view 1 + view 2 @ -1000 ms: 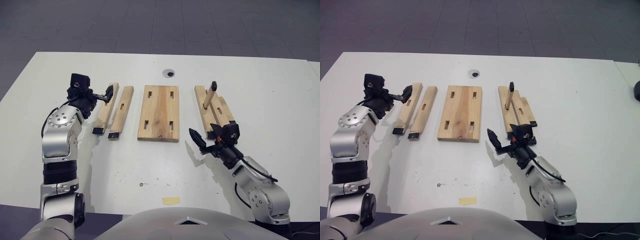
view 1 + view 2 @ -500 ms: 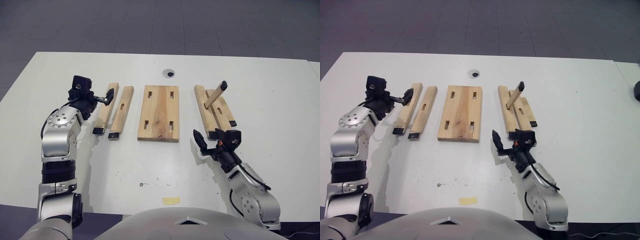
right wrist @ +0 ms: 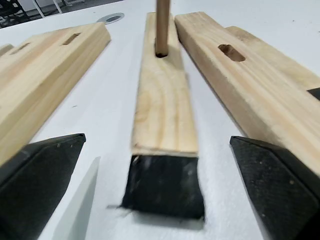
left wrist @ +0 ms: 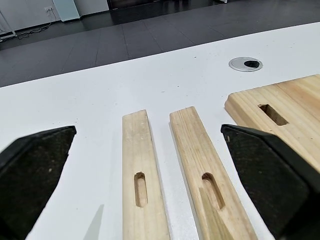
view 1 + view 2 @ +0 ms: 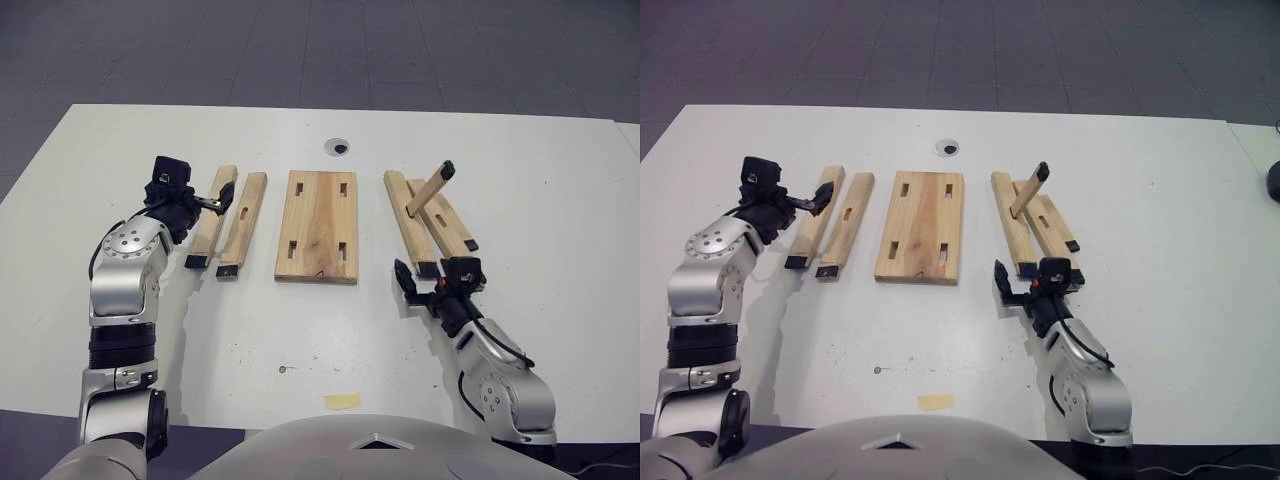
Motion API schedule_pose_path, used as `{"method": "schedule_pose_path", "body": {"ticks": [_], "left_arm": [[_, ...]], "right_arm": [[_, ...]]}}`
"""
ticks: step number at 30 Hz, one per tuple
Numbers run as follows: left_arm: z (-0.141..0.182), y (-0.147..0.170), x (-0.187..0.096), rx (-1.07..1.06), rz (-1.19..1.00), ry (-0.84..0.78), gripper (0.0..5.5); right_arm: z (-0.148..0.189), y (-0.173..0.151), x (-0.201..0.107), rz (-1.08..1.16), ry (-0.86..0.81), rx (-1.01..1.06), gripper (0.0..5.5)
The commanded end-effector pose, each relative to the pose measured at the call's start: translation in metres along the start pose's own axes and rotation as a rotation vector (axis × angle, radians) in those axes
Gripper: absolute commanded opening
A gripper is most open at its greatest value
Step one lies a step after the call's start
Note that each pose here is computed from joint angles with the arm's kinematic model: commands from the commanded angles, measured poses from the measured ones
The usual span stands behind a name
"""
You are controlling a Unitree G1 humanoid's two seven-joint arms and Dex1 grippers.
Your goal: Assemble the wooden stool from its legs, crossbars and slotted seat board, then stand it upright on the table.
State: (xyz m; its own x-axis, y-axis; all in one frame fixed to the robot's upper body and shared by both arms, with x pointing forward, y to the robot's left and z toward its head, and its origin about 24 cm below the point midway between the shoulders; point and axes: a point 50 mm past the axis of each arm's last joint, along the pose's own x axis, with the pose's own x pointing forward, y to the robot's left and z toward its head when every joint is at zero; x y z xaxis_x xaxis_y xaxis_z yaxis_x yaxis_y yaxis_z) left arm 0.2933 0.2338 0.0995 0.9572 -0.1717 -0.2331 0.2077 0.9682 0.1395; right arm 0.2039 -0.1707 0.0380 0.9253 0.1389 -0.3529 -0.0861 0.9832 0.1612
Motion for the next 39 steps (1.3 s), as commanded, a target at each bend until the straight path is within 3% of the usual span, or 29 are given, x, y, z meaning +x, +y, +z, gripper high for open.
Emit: {"method": "schedule_pose_path", "body": {"ticks": [1, 8, 18, 25, 32, 36, 39], "left_arm": [[-0.004, -0.004, 0.0, -0.002, 0.004, 0.008, 5.4], [-0.009, -0.012, -0.002, -0.022, -0.002, 0.029, 5.4], [-0.02, -0.033, -0.011, -0.072, 0.011, 0.046, 5.4], [-0.025, -0.035, -0.017, -0.11, 0.053, 0.047, 5.4], [0.006, -0.039, -0.003, -0.28, -0.053, -0.067, 5.4], [0.035, -0.044, 0.005, -0.476, -0.23, -0.139, 5.4], [0.062, -0.067, -0.001, -0.571, -0.51, -0.202, 5.4]], "right_arm": [[0.014, 0.001, 0.011, -0.014, 0.015, -0.06, 4.96], [0.009, 0.005, 0.012, 0.069, 0.159, -0.215, 3.81], [0.014, -0.011, 0.01, 0.084, 0.216, -0.346, 2.13], [0.022, -0.01, 0.012, 0.139, 0.191, -0.386, 2.06], [0.05, -0.017, 0.022, 0.055, -0.126, -0.389, 2.06], [0.06, -0.007, 0.02, 0.089, -0.294, -0.417, 2.06], [0.065, 0.008, 0.017, 0.182, -0.403, -0.46, 2.06]]}}
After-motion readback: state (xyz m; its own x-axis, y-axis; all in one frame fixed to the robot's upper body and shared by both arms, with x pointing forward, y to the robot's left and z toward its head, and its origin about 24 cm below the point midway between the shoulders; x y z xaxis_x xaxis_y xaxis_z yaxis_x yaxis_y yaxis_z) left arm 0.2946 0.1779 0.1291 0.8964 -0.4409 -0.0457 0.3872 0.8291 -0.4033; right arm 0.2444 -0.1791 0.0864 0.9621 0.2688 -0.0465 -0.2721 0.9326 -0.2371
